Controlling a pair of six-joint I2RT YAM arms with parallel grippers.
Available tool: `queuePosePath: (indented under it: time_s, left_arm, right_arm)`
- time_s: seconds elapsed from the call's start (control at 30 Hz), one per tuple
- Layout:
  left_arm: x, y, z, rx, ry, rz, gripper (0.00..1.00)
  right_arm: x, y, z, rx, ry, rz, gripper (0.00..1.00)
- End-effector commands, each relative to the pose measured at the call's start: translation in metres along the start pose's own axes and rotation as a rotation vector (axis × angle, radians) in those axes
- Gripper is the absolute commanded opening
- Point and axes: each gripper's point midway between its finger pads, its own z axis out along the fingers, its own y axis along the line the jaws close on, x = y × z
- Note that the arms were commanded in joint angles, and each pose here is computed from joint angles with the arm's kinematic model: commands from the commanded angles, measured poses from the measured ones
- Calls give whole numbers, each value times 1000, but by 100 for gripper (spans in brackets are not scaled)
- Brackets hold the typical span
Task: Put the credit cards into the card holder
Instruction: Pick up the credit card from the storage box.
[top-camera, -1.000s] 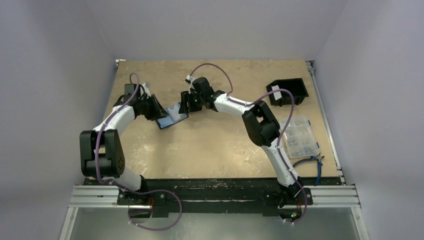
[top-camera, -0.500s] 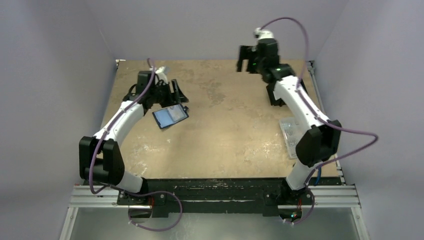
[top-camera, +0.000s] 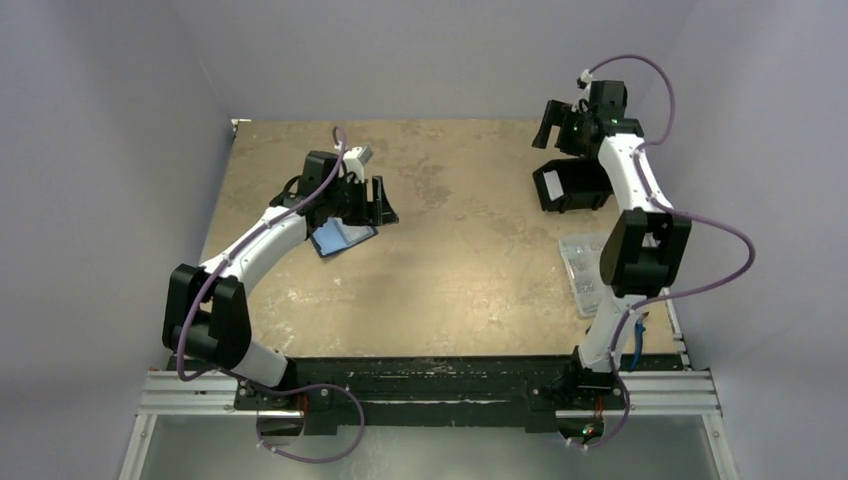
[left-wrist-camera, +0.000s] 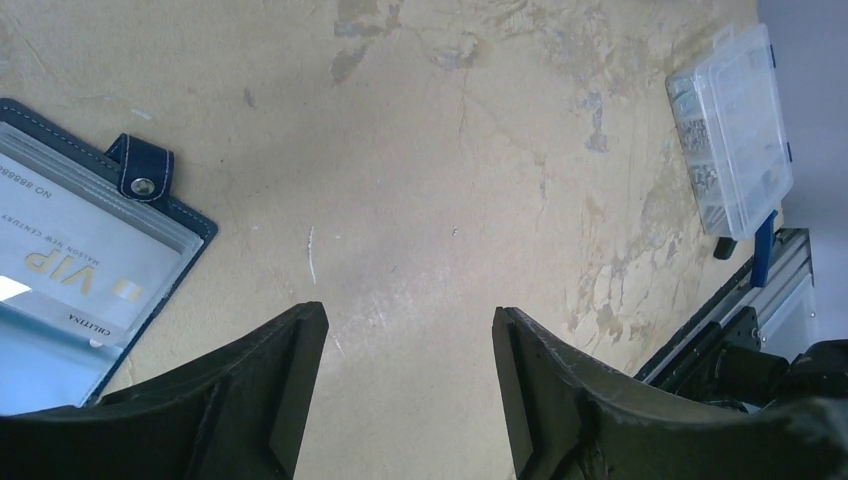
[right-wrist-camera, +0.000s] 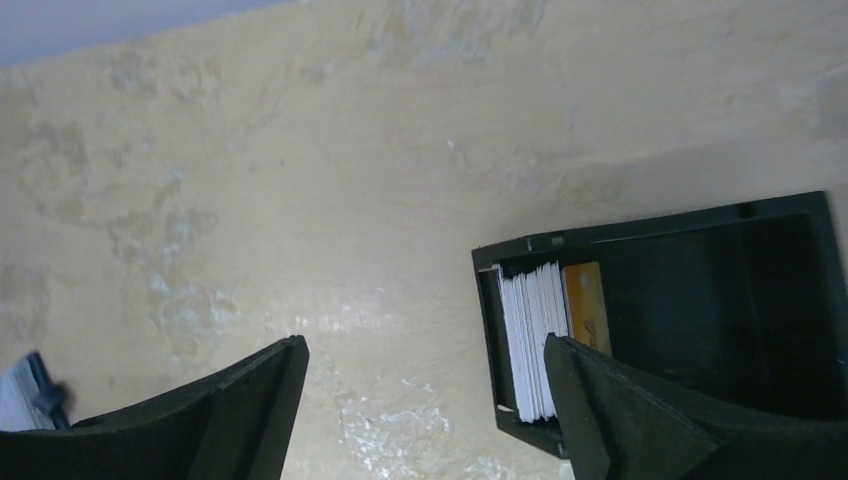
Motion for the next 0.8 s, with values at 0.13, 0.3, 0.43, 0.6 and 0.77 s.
queuePosePath:
  time_s: [0.13,0.3,0.43,0.6,0.77]
  left_arm:
    - [-5,-9,0,52,-31,24,67]
    - [1,-15,6,83,-11,14,67]
    - [3,-15,8,91,0,7,67]
    - [3,-13,10,84,6,3,67]
    - [5,-11,11,77,10,2,66]
  right_arm:
    - [12,-39,29,-63,99,-39,99]
    - [32,-52,50,-97,159,-36,99]
    - [44,-51,63,-133,174,-33,99]
    - [54,-49,76,-165,200,-8,99]
    - [67,-50,84,-176,228,7,99]
